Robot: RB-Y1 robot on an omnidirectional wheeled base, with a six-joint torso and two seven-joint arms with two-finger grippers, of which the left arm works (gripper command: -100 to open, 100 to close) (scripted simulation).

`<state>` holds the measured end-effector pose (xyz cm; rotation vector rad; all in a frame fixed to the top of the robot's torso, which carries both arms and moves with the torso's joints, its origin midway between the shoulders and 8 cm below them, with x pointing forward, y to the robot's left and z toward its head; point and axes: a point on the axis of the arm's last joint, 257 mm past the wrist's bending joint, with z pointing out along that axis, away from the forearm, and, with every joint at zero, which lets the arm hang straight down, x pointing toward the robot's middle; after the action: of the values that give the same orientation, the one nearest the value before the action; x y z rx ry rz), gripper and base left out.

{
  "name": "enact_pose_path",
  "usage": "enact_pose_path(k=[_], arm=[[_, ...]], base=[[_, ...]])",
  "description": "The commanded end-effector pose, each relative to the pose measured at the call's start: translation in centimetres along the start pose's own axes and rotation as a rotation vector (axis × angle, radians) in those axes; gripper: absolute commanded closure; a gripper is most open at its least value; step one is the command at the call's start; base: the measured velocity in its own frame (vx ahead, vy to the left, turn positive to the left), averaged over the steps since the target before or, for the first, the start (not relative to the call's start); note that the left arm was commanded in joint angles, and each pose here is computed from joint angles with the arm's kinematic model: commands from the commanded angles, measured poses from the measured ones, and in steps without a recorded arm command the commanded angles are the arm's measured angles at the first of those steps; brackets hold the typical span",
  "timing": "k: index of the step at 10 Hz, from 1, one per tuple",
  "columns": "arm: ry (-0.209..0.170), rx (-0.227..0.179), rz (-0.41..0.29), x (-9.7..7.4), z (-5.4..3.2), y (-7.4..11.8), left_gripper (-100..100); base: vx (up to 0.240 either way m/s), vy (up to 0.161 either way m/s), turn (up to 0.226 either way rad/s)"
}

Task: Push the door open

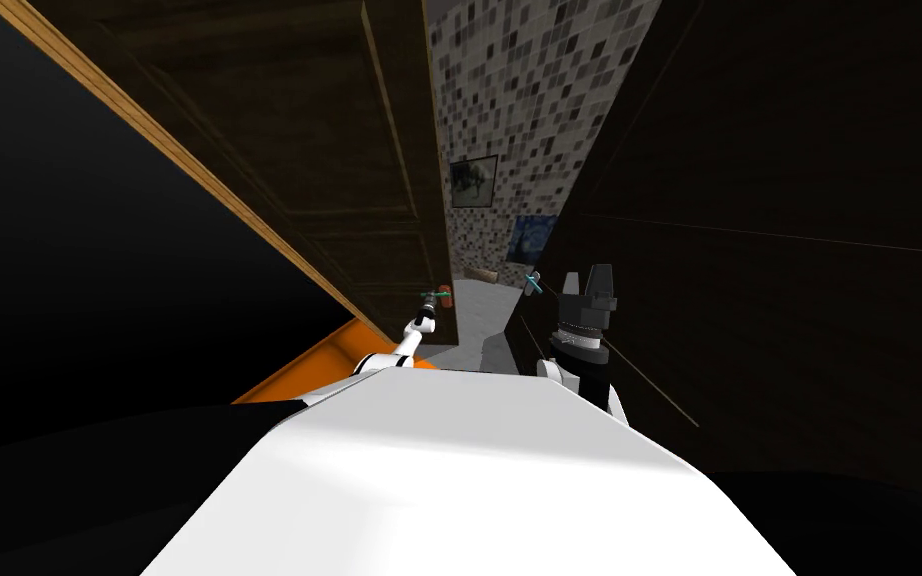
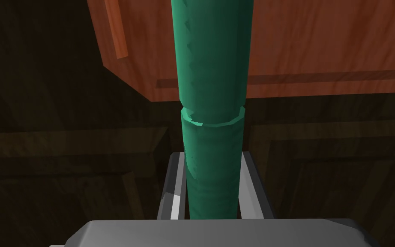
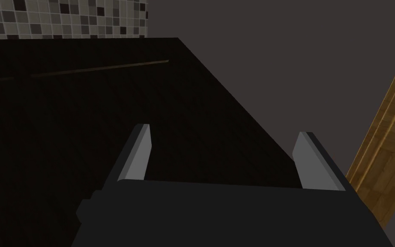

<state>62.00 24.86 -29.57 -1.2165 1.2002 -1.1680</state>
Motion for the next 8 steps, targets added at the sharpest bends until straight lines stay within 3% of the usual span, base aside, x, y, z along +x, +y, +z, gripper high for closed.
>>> enact_pose_path(k=[1, 5, 8], arm=[[-0.024, 0.010, -0.002, -1.2, 0.30, -0.5, 100], [-0.060, 0.008, -0.015, -2.6, 0.17, -0.3, 100], [-0.084, 0.009, -0.007, -4.0, 0.12, -0.3, 100]], base=[[0.159, -0.130, 0.091], [0.158, -0.132, 0.069], [0.116, -0.031, 0.066]])
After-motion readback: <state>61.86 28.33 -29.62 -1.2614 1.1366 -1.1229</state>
